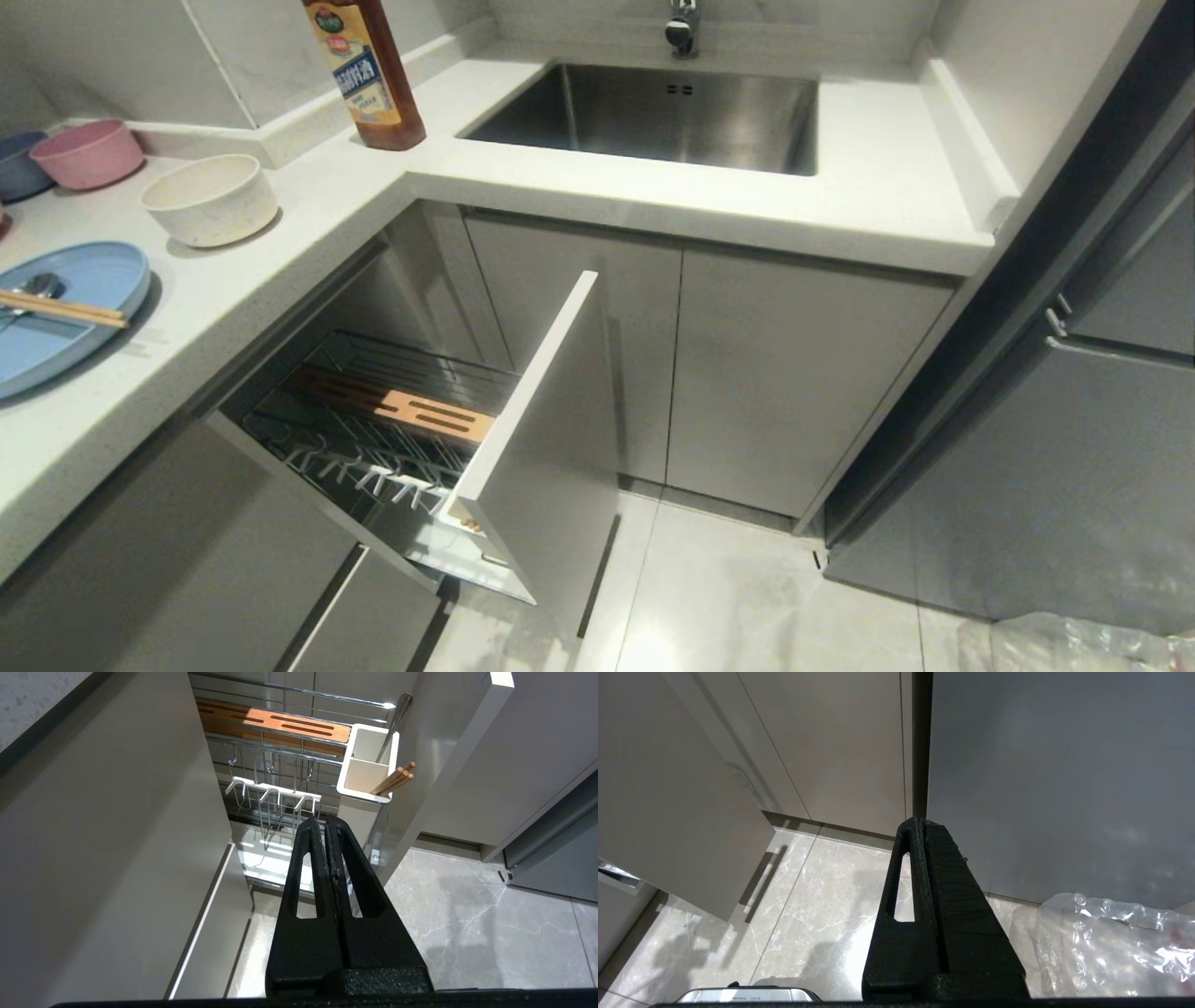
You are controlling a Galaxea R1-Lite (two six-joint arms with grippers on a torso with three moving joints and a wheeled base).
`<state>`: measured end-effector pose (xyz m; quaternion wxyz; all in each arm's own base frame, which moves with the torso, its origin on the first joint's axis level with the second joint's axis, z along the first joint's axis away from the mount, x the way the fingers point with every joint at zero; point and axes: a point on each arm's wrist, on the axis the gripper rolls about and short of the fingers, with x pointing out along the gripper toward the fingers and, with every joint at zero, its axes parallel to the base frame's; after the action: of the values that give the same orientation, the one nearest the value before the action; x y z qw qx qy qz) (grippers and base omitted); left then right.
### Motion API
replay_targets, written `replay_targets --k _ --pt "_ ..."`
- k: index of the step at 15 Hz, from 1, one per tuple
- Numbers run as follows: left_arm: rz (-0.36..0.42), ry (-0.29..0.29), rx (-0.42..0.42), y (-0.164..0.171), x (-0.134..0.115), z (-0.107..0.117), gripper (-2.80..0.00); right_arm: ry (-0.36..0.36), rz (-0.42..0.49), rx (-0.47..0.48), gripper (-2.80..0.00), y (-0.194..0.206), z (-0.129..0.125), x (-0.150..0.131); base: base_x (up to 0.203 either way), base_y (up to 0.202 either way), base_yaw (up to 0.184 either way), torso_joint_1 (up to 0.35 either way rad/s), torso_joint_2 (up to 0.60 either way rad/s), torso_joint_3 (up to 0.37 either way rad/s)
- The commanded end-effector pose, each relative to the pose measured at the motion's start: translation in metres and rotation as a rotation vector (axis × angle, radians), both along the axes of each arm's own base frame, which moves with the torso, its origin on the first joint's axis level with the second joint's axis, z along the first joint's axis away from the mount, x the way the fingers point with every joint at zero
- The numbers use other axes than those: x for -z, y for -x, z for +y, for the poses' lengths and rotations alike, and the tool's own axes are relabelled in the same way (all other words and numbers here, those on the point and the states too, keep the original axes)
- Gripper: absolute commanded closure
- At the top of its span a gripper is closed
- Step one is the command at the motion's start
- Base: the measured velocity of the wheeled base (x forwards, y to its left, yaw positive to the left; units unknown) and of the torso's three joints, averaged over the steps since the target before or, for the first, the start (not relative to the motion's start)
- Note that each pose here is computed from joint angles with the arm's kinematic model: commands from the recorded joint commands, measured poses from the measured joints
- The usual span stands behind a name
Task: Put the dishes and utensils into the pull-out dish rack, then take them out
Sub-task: Open the cupboard
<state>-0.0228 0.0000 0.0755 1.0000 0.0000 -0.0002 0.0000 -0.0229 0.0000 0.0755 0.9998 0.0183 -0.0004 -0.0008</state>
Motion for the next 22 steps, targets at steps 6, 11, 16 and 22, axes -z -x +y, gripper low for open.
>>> replay_targets --k 6,11,16,22 --pt "0.0 0.0 0.0 0.0 0.0 0.0 0.0 0.0 0.001 -0.001 0.0 -0.0001 0.0 0.0 0.0 0.0 0.0 -0.093 0.24 0.141" --pt "0.0 0.0 0.0 0.0 0.0 0.0 0.0 0.0 0.001 0.0 0.0 -0.0001 0.0 0.0 0.0 0.0 0.0 -0.134 0.39 0.256" --pt "0.0 0.0 0.0 0.0 0.0 0.0 0.0 0.0 0.001 0.0 0.0 -0.0001 0.0 0.0 0.0 0.0 0.0 -0.015 0.05 0.033" --pt "-0.027 -0.013 0.0 0.0026 -0.0087 0.0 0.0 0.0 0.001 0.0 0.0 -0.0001 0.0 0.0 0.0 0.0 0.0 0.0 0.0 0.0"
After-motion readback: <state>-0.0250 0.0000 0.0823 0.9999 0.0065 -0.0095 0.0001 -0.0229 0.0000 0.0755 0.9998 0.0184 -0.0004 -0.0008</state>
